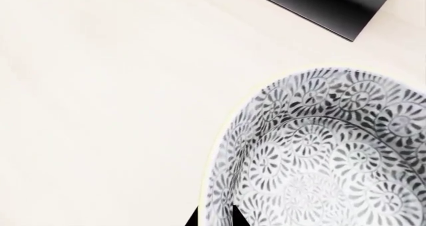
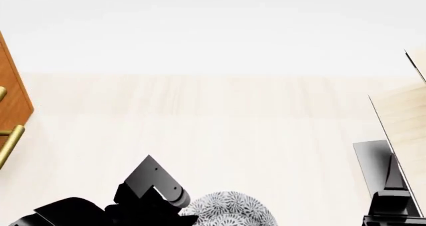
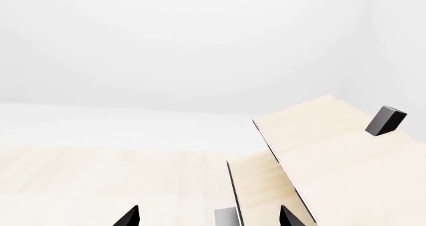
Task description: Close the top drawer of the cabinet and put the bowl on top of it.
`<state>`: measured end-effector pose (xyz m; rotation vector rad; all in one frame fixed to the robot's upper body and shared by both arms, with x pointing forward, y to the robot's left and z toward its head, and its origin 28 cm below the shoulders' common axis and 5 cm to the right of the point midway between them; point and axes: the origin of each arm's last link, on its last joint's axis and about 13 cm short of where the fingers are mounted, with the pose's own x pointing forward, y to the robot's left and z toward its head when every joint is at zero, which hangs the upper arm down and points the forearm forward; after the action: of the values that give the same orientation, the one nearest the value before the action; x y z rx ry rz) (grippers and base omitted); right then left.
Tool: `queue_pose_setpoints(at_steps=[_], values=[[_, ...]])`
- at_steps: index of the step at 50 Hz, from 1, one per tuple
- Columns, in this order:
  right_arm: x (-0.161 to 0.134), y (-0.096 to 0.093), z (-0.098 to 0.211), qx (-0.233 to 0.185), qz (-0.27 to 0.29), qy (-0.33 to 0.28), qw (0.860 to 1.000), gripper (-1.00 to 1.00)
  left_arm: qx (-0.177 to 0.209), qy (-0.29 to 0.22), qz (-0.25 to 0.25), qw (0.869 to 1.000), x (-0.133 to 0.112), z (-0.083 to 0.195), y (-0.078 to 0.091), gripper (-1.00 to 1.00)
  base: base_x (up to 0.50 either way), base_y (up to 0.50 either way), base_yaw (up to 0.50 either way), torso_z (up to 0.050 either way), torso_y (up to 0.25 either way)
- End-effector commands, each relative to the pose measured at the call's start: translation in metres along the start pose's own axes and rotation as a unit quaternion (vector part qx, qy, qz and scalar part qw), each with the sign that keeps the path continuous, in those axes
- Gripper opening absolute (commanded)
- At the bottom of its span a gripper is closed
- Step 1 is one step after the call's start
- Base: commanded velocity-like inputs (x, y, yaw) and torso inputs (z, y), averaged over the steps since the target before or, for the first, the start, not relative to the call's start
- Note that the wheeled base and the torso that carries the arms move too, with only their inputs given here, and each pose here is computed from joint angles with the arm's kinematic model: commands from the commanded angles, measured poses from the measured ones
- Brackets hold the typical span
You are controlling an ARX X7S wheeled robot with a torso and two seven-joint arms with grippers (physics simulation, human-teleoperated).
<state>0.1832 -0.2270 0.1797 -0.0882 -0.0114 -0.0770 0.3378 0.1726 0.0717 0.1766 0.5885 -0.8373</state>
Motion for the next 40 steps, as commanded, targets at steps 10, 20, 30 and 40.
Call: queue_pose_setpoints(at_steps=[10,20,30,40], values=[[0.001,0.0,0.011,-0.002,0.002,0.001,1.0,1.0,0.006,0.007,0.009,1.0,-0.002,-0.001,0.002,-1.0,0.0,0.0,0.0,0.0,0.0],[0.002,0.001,0.003,0.0,0.003,0.002,1.0,1.0,0.013,-0.007,0.013,1.0,-0.008,0.01,0.002,-1.0,0.0,0.0,0.0,0.0,0.0],[0.0,0.0,0.007,0.0,0.002,0.002,1.0,1.0,0.018,-0.024,0.023,0.999,-0.017,0.024,0.004,-1.0,0.0,0.0,0.0,0.0,0.0],[-0.001,-0.001,0.011,-0.001,0.001,0.0,1.0,1.0,0.025,-0.037,0.033,0.998,-0.026,0.036,0.006,-1.0,0.0,0.0,0.0,0.0,0.0]])
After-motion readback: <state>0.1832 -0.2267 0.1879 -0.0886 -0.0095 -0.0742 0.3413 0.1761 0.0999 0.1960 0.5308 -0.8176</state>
